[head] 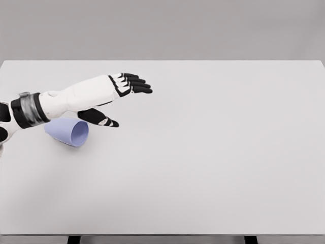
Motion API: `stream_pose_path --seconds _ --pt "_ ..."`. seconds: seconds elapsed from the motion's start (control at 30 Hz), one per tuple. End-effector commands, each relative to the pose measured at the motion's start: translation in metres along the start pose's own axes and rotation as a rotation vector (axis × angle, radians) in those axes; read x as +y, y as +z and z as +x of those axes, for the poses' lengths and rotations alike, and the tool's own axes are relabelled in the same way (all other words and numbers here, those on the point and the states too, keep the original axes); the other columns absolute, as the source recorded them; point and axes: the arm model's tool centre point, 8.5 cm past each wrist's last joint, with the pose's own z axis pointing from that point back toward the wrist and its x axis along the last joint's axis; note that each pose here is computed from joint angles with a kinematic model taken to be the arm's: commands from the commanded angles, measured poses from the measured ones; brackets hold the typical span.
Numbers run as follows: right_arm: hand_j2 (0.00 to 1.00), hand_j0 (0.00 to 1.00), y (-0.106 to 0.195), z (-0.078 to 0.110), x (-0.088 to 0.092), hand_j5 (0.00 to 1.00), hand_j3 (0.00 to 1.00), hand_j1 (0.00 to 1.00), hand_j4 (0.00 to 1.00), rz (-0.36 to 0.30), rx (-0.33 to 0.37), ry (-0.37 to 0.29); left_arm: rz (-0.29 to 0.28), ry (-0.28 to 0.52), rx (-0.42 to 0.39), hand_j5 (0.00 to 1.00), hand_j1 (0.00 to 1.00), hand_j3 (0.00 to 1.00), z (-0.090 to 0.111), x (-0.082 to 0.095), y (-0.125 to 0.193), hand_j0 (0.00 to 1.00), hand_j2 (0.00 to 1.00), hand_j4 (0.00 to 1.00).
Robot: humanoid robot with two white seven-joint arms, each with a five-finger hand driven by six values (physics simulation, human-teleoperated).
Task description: Flip the cup with left arm and place it on the table
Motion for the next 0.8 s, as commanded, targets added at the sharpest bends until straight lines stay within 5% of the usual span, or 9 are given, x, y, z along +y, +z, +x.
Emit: stream_pose_path --seconds 0.0,0.2,0.33,0.4,0.47,0.57,0.67,0.73,0.77 --pt "1.00 1.00 0.000 0.000 0.000 1.00 1.00 1.00 1.00 0.001 -0.001 0.007 -0.003 0.007 -0.005 1.00 1.00 1.00 0.001 -0.002 -0.003 1.00 1.00 1.00" --pt "1.00 1.00 0.000 -0.002 0.000 1.00 1.00 1.00 1.00 0.000 0.003 -0.001 -0.045 0.016 0.042 1.00 1.00 1.00 -0.015 -0.002 0.005 1.00 1.00 1.00" --pt "1.00 1.00 0.000 -0.002 0.000 1.00 1.00 1.00 1.00 0.000 0.003 0.001 -0.034 -0.092 0.007 1.00 1.00 1.00 -0.008 0.042 -0.011 1.00 1.00 1.00" --pt "1.00 1.00 0.000 -0.002 0.000 1.00 1.00 1.00 1.00 0.000 0.003 -0.001 0.024 -0.093 0.189 1.00 1.00 1.00 -0.030 0.071 0.018 1.00 1.00 1.00" --pt "1.00 1.00 0.000 -0.002 0.000 1.00 1.00 1.00 1.00 0.000 0.003 -0.001 -0.168 -0.152 0.354 1.00 1.00 1.00 -0.040 0.082 0.084 1.00 1.00 1.00" --pt "1.00 1.00 0.000 -0.002 0.000 1.00 1.00 1.00 1.00 0.000 0.003 -0.001 0.057 -0.208 0.422 1.00 1.00 1.00 -0.040 0.102 0.127 1.00 1.00 1.00" --pt "1.00 1.00 0.000 -0.002 0.000 1.00 1.00 1.00 1.00 0.000 0.003 -0.001 0.076 -0.058 0.395 1.00 1.00 1.00 -0.042 0.084 0.124 1.00 1.00 1.00" --pt "1.00 1.00 0.000 -0.002 0.000 1.00 1.00 1.00 1.00 0.000 0.003 0.001 0.067 0.244 0.401 1.00 1.00 1.00 -0.051 0.062 0.112 1.00 1.00 1.00" --pt "1.00 1.00 0.000 -0.002 0.000 1.00 1.00 1.00 1.00 0.000 0.003 0.001 0.011 0.305 0.386 1.00 1.00 1.00 -0.050 0.048 0.108 1.00 1.00 1.00"
